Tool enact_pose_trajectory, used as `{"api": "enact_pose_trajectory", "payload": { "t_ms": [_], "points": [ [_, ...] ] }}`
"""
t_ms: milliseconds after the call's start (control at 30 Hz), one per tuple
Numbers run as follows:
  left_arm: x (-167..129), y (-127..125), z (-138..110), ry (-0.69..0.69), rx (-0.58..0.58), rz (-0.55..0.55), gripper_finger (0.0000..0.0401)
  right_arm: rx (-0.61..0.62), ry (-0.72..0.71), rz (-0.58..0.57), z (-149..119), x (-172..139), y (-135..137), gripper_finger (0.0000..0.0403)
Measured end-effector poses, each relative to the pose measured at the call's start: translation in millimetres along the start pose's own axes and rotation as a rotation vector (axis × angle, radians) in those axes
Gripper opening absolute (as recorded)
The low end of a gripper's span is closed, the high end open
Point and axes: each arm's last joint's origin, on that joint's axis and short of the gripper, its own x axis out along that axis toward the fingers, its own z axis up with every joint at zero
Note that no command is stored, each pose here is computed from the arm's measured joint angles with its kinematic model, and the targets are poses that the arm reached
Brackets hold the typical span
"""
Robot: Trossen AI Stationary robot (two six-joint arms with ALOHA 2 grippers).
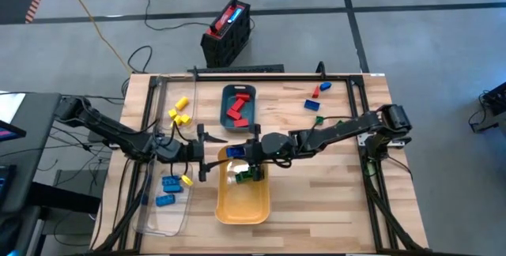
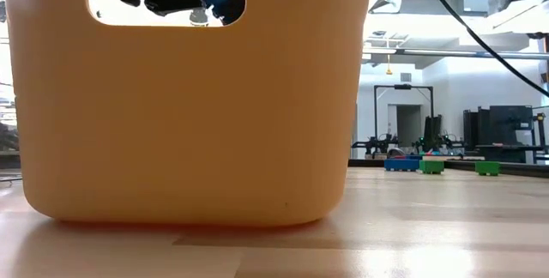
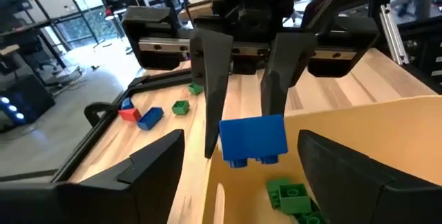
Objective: Sort blocks
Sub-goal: Put the rectangular blue game piece into the bottom transparent bin
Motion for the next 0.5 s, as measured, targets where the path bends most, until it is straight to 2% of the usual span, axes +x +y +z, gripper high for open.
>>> {"api": "enact_pose_trajectory", "payload": {
  "t_ms": [233,367,500],
  "points": [
    [11.8,-3.2,-6.5,0.028,0.014,0.050,0.0268,0.006,-0.030,-0.007,2.9,-0.2,-0.8,0.0101],
    [18.3,-7.1,-4.9,0.052,0.058,0.092,0.0264,0.005,-0.010,-0.010,0.3,0.3,-3.2,0.0101],
    [20.0,-6.9,1.4,0.032,0.053,0.101,0.0264,0.009,-0.026,-0.015,2.1,0.2,-3.9,0.0101]
  ]
}}
